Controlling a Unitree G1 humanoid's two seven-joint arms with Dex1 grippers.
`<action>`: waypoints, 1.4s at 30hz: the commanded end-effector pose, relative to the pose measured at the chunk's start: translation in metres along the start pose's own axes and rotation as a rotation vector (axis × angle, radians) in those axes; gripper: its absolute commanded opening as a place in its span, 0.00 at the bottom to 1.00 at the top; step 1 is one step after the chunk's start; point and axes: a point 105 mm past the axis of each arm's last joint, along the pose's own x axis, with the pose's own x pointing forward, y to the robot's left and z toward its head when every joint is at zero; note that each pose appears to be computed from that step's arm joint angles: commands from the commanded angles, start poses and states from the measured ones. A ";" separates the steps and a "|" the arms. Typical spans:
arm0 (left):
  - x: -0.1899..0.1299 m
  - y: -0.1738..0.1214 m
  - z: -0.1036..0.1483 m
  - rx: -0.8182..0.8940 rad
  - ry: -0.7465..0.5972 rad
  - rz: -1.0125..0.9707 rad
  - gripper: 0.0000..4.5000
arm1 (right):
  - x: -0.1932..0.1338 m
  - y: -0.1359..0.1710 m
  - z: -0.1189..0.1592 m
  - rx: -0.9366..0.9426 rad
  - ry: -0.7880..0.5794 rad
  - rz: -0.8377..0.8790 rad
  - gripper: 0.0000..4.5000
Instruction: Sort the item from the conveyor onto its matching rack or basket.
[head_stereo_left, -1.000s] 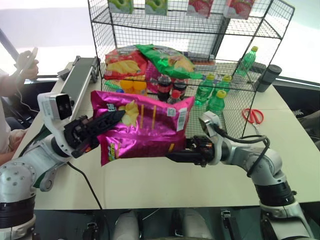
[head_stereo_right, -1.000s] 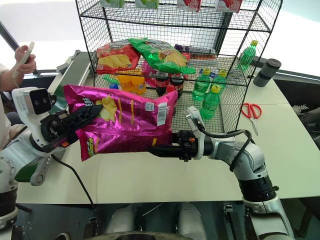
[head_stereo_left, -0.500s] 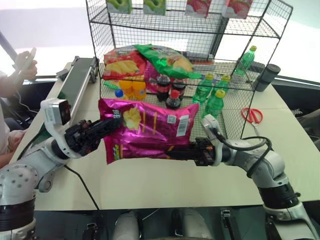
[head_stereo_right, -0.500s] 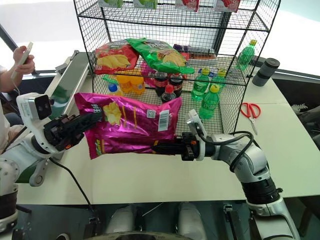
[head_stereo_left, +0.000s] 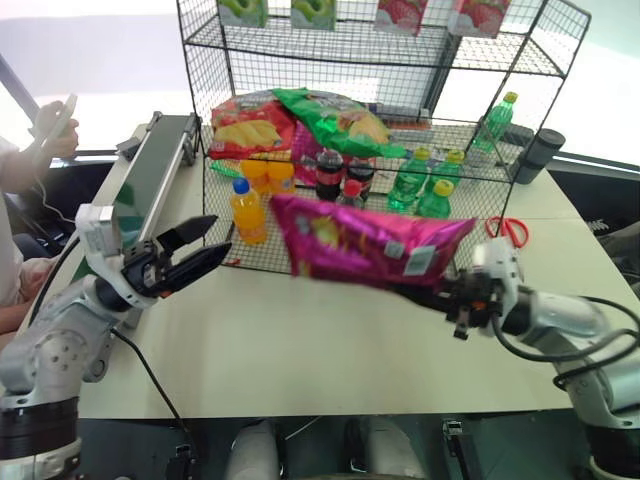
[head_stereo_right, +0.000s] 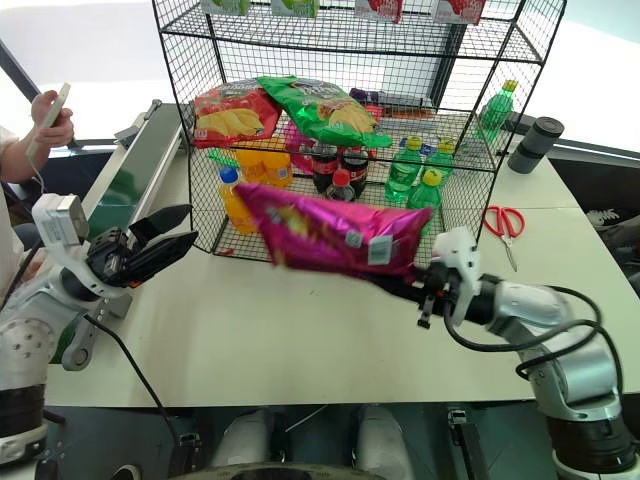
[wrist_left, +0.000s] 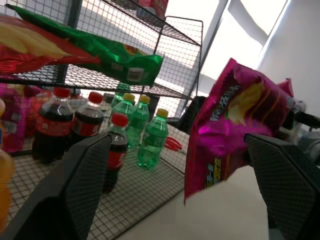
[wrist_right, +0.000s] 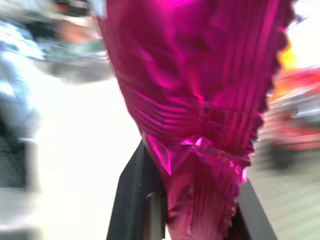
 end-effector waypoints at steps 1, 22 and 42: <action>0.009 0.006 -0.007 0.076 0.017 -0.017 1.00 | -0.013 -0.028 0.032 -0.383 -0.045 -0.229 0.04; 0.039 -0.006 -0.030 0.305 0.070 -0.077 1.00 | -0.047 -0.120 0.030 -1.112 0.310 -0.731 0.04; 0.066 -0.029 -0.025 0.370 -0.057 0.004 1.00 | -0.004 -0.183 0.013 -1.069 0.402 -0.847 0.04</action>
